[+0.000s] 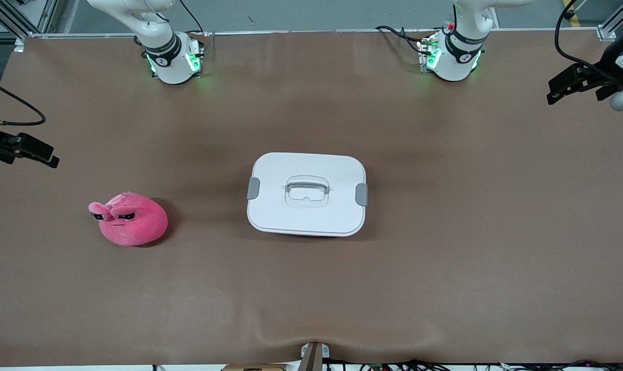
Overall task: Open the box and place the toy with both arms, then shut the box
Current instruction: 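Reach the left gripper toward the lid handle while the right gripper reaches the plush, then grasp the lid handle with the left gripper while the right gripper grasps the plush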
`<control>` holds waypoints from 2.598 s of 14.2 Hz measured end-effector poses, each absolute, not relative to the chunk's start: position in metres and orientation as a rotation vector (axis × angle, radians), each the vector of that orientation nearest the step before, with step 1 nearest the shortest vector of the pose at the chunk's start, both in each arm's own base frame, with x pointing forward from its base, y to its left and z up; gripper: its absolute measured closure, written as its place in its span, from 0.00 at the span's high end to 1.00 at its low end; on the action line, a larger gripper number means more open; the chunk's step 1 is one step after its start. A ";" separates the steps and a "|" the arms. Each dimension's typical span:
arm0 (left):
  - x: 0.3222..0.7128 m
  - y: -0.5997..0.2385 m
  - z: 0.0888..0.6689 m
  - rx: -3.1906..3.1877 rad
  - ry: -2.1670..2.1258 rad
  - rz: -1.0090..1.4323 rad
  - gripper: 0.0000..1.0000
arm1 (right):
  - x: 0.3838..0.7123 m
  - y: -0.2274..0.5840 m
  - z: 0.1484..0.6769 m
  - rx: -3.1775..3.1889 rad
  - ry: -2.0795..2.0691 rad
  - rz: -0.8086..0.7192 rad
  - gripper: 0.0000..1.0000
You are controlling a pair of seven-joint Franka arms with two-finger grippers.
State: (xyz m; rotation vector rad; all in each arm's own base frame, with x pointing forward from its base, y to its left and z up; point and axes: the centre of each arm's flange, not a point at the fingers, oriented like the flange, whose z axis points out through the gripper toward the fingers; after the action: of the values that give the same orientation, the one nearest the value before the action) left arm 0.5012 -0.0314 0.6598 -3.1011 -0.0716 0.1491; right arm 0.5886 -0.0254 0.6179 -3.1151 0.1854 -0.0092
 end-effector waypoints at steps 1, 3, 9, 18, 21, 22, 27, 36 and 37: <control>0.501 -0.031 0.660 -3.101 -0.074 0.149 1.00 | 0.589 -0.025 0.618 -3.115 0.185 -0.009 1.00; 0.501 -0.027 0.660 -3.102 -0.083 0.150 1.00 | 0.589 -0.025 0.618 -3.115 0.185 -0.009 1.00; 0.503 -0.025 0.659 -3.102 -0.091 0.151 1.00 | 0.589 -0.024 0.618 -3.115 0.181 -0.010 1.00; 0.522 -0.047 0.628 -3.110 -0.114 0.231 1.00 | 0.598 0.020 0.599 -3.110 0.042 0.044 1.00; 0.536 -0.073 0.612 -3.130 -0.247 0.250 1.00 | 0.598 0.031 0.596 -3.111 0.013 0.051 1.00; 0.541 -0.085 0.607 -3.128 -0.295 0.257 1.00 | 0.599 0.032 0.595 -3.111 0.009 0.053 1.00; 0.563 -0.168 0.578 -3.113 -0.522 0.219 1.00 | 0.612 0.031 0.566 -3.112 0.012 0.112 1.00; 0.566 -0.318 0.503 -2.996 -1.095 0.220 1.00 | 0.637 0.017 0.508 -3.117 0.051 0.198 1.00; 0.564 -0.335 0.493 -2.974 -1.158 0.225 1.00 | 0.640 0.013 0.500 -3.117 0.061 0.216 1.00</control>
State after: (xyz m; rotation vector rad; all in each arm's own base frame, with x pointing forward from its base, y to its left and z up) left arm 0.5636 -0.3355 0.4933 -2.9744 -1.1576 0.2253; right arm 0.6398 0.0125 0.4997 -3.1169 0.0606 0.2159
